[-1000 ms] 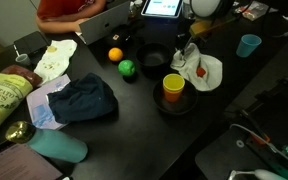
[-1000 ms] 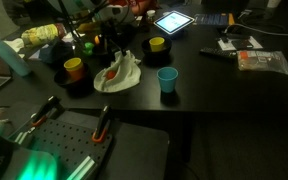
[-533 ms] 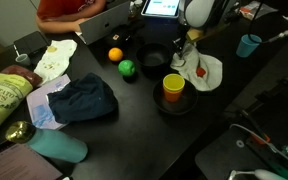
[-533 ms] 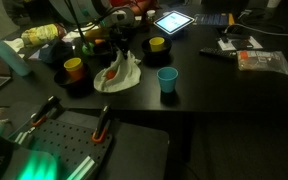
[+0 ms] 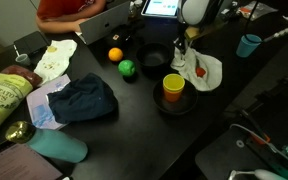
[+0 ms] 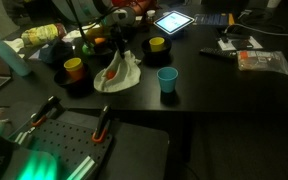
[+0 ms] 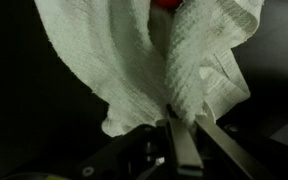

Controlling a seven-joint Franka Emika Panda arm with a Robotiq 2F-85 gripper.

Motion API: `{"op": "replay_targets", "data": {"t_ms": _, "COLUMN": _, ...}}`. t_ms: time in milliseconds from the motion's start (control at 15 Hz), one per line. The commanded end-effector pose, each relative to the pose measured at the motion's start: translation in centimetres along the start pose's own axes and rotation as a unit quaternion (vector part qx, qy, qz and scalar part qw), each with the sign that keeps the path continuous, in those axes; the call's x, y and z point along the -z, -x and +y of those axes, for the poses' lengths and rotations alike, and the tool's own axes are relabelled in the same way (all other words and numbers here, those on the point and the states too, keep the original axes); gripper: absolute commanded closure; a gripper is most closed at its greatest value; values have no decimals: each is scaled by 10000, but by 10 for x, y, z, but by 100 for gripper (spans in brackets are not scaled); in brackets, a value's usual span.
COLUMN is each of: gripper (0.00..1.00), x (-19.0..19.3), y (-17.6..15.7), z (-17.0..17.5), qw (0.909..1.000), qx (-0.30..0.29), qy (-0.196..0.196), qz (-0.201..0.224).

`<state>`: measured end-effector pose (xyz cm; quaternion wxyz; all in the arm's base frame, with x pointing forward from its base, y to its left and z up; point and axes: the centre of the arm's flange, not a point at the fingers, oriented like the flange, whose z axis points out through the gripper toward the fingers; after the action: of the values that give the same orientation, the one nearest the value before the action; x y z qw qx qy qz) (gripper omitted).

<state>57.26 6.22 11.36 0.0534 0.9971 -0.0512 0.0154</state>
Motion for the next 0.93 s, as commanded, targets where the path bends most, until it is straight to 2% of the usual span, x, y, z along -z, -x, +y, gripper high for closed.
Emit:
{"op": "replay_targets", "data": {"t_ms": 0, "gripper": 92, "x": 10, "y": -5, "z": 1, "qw": 9997, "qx": -135, "qy": -91, "qz": -197}}
{"op": "replay_targets", "data": {"t_ms": 533, "gripper": 93, "x": 69, "y": 22, "z": 16, "qw": 9945, "qx": -334, "qy": 220, "qz": -965}}
{"op": "replay_targets", "data": {"t_ms": 667, "gripper": 93, "x": 87, "y": 43, "z": 20, "qw": 9895, "qx": -404, "qy": 322, "qz": -1353}}
{"op": "replay_targets", "data": {"t_ms": 867, "gripper": 93, "x": 93, "y": 74, "z": 29, "qw": 9778, "qx": -446, "qy": 382, "qz": -2012}}
